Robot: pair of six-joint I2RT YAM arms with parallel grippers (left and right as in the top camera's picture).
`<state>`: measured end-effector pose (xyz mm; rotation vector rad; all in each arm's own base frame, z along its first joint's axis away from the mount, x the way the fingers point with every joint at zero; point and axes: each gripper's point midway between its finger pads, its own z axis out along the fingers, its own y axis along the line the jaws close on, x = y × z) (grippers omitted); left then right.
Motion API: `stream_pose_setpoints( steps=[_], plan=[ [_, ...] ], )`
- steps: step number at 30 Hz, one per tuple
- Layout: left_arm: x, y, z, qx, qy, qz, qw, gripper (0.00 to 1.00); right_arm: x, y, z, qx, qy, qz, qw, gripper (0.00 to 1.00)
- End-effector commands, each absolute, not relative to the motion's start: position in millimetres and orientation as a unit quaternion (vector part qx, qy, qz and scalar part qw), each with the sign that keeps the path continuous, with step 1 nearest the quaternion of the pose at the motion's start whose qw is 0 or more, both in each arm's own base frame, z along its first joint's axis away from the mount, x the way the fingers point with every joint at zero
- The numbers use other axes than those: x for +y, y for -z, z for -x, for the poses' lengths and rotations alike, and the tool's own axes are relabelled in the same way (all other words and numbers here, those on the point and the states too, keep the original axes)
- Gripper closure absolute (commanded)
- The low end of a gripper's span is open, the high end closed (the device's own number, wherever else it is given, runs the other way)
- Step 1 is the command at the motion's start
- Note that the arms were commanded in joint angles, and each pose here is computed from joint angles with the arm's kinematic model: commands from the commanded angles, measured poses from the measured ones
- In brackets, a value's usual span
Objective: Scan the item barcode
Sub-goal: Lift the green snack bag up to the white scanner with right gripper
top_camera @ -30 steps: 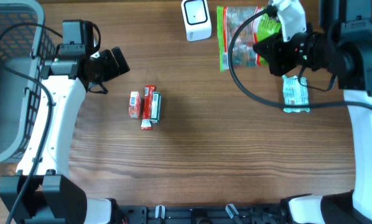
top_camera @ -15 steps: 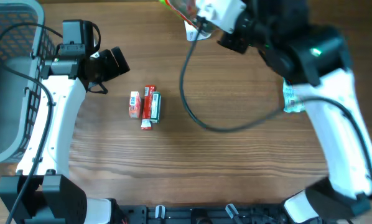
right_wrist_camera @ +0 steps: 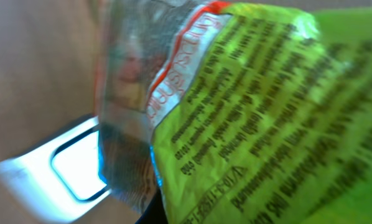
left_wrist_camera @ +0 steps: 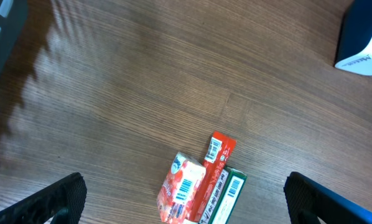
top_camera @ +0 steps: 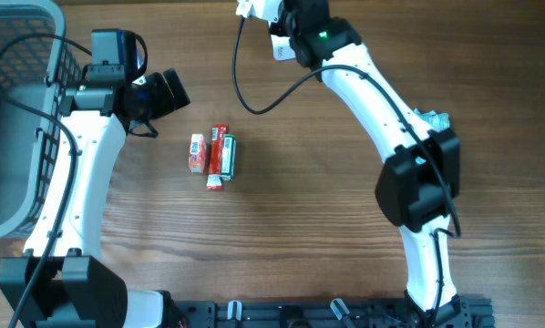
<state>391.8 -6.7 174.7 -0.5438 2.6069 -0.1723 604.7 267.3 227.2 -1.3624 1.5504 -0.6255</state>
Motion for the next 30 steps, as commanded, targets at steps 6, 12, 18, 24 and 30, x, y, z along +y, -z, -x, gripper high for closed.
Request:
stream_pose_setpoints(
  steps=[6,12,18,24,30],
  plan=[
    [-2.3,-178.8,-393.8,0.949,0.055,0.196,0.242,0.00,257.3,-239.9,-646.3,0.580,0.382,0.508,0.509,0.96],
    [-2.3,-178.8,-393.8,0.949,0.055,0.196,0.242,0.00,257.1,-176.6,-655.1,0.598,0.380,0.526,0.470,0.96],
    [-2.3,-178.8,-393.8,0.949,0.055,0.196,0.242,0.00,254.3,-133.7,-642.3,0.624,0.351,0.565,0.411,0.96],
    [-2.3,-178.8,-393.8,0.949,0.055,0.196,0.242,0.00,252.5,-129.2,-638.3,0.649,0.333,0.549,0.409,0.96],
    [-2.3,-178.8,-393.8,0.949,0.055,0.196,0.242,0.00,256.2,-153.0,-638.7,0.641,0.337,0.538,0.431,0.96]
  ],
)
